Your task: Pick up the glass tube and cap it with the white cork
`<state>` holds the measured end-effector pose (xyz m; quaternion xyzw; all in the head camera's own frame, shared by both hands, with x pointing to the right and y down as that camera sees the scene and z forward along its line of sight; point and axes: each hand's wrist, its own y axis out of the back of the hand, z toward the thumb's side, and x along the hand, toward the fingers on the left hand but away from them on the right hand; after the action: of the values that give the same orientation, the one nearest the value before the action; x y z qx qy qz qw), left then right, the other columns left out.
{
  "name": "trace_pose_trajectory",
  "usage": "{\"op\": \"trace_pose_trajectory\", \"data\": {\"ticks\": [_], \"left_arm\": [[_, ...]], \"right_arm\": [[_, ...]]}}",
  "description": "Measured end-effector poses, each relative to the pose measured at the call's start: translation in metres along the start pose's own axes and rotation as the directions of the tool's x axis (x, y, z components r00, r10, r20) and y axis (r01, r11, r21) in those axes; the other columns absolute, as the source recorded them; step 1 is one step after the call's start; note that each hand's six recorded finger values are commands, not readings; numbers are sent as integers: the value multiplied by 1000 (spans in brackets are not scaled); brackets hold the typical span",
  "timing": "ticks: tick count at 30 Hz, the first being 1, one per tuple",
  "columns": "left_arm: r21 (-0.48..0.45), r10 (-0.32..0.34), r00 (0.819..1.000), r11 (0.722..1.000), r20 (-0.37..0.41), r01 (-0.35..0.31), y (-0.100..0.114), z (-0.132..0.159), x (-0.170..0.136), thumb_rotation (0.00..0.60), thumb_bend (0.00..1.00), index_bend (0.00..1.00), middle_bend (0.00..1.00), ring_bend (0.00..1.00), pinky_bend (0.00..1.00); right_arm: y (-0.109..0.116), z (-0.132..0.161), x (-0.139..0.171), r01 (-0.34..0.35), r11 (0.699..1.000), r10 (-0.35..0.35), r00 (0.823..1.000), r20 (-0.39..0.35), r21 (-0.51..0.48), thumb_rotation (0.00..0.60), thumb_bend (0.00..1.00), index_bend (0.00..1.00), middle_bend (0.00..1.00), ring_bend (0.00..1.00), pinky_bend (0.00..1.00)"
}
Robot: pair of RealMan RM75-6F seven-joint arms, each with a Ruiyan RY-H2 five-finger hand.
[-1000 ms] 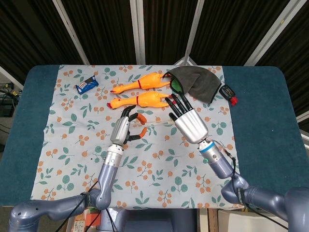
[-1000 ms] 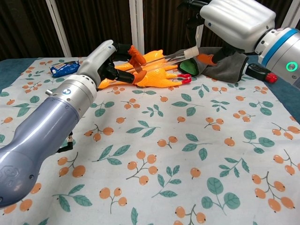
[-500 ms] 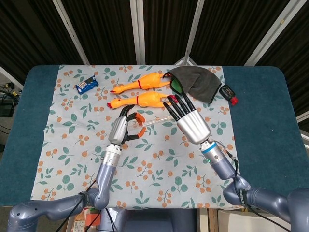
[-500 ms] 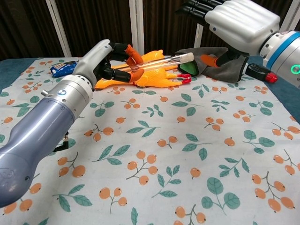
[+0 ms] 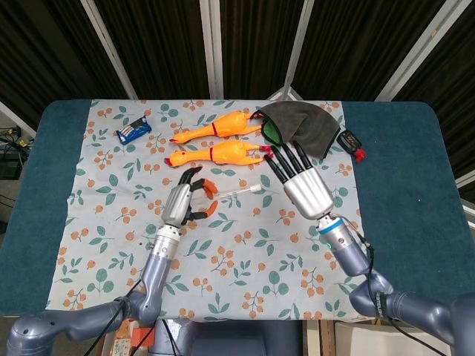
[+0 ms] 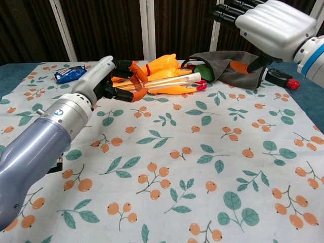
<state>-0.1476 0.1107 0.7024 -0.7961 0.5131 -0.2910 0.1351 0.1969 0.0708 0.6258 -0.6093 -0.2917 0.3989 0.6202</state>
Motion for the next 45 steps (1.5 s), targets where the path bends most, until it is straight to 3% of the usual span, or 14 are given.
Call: {"op": "trace_pose_trajectory", "data": {"ticks": [12,27,39,45], "left_arm": [[60,-67,997,996,-41,69,-16,-31,-18,600,606,670,571,107,0],[154,-85,990,983,-116,102,-19,-73,-34,600,598,653,560,107,0],[193,-89,986,974,-142,116,-10,-89,-48,600,482,542,403,68,0],[218,-83,984,969,-156,116,2,-94,-54,600,342,474,303,27,0]], "right_arm": [[1,-15,4,-7,1000,7,999,35,11,600,416,19,10,0,0],[-3,-20,12,-28,1000,28,997,65,6,600,416,19,3,0,0],[-6,-17,18,-40,999,40,997,73,-11,600,416,19,0,0,0],[-4,-14,20,-34,999,36,997,74,-24,600,416,19,0,0,0]]}}
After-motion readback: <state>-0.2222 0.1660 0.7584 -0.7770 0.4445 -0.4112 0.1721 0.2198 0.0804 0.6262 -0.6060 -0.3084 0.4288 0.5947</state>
